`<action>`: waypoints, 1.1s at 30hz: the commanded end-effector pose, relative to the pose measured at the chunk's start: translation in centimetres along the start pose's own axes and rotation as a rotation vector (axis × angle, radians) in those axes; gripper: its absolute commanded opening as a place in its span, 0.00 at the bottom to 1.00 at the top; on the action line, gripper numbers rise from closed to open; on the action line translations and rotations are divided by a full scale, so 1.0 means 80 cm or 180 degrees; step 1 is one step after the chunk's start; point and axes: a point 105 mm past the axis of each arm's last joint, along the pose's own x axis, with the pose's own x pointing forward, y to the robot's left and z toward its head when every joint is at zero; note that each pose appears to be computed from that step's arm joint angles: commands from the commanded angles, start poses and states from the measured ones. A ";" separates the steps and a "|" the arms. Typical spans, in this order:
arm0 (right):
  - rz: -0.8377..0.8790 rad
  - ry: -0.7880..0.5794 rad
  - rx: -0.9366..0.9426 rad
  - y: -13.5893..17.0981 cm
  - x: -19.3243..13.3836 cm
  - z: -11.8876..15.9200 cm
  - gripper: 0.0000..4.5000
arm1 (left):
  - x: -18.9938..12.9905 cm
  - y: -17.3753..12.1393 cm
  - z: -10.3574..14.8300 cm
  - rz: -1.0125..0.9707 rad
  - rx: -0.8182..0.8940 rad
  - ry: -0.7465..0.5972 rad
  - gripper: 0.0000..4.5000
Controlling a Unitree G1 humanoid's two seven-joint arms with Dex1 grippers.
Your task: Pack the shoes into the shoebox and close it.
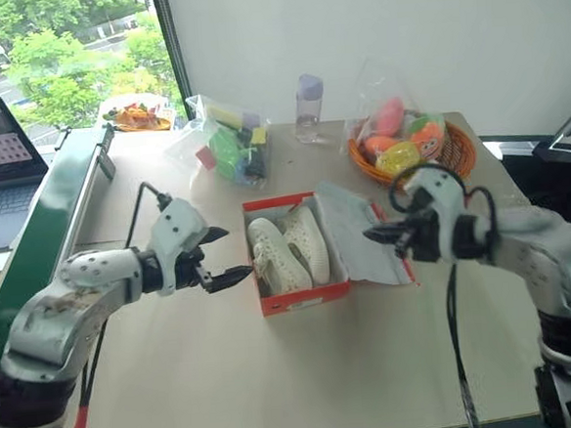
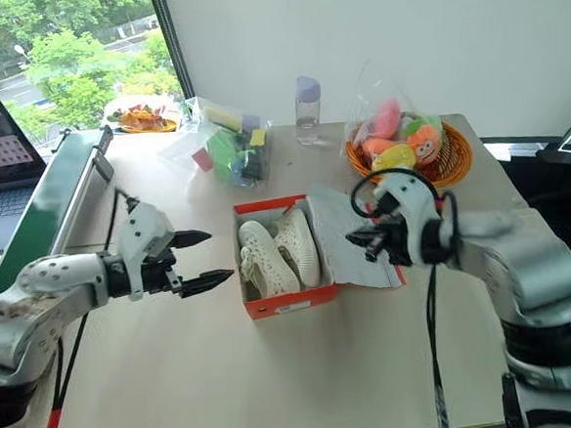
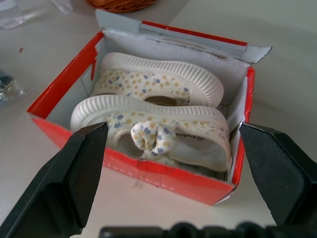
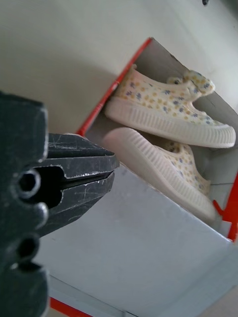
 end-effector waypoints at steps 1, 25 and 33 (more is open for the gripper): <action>-0.0070 0.0095 0.0227 0.007 -0.027 -0.035 0.00 | 0.001 0.006 0.008 -0.0078 0.0170 -0.0018 1.00; -0.0740 -0.2160 0.2672 -0.098 0.052 -0.124 0.00 | -0.019 0.029 0.026 0.0174 0.0340 0.0080 1.00; -0.0028 -0.3232 0.2574 -0.079 -0.007 -0.082 0.00 | -0.022 0.034 0.024 0.0211 0.0344 0.0123 1.00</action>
